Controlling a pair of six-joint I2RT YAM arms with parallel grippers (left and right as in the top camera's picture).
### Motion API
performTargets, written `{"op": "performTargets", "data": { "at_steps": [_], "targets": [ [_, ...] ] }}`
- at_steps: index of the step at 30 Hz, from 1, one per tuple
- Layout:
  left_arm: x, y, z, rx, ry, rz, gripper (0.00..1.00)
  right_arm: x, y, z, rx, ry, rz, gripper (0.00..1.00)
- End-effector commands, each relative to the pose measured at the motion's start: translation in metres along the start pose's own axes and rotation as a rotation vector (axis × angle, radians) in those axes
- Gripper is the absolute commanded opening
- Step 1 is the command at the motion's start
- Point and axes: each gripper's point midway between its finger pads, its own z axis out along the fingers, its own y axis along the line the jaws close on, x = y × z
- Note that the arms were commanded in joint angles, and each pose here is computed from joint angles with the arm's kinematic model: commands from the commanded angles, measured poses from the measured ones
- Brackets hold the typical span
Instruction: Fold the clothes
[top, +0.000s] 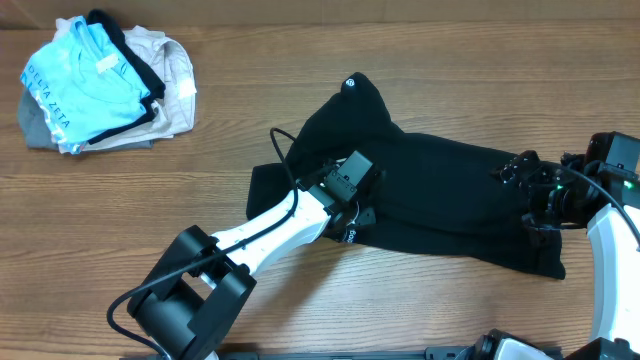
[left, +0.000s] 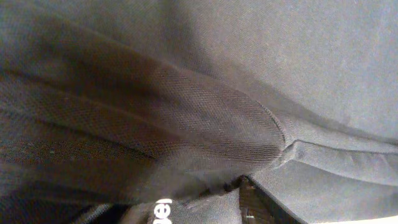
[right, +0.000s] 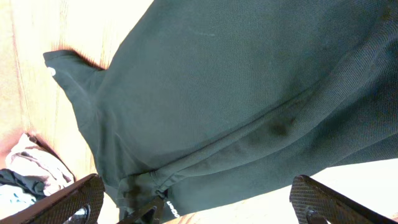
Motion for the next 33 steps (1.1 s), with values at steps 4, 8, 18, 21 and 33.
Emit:
{"op": "performTargets", "data": {
  "at_steps": [4,8,18,21,33],
  "targets": [
    [-0.015,0.005,0.001,-0.036,-0.066,-0.002,0.21,0.002,0.001,0.001,-0.005,0.006,0.001,1.0],
    [-0.022,0.005,0.0,-0.034,-0.086,-0.008,0.04,0.002,0.001,0.001,-0.005,0.006,0.001,1.0],
    [-0.056,-0.017,-0.005,0.068,-0.213,0.044,0.04,0.001,0.002,0.001,-0.007,0.003,0.0,1.0],
    [-0.075,-0.031,-0.011,0.133,-0.281,0.056,0.04,0.0,0.002,0.001,-0.009,0.0,-0.002,1.0],
    [-0.108,-0.024,-0.022,0.074,-0.433,0.132,1.0,0.0,0.003,0.001,-0.011,-0.003,-0.004,1.0]
  ]
}}
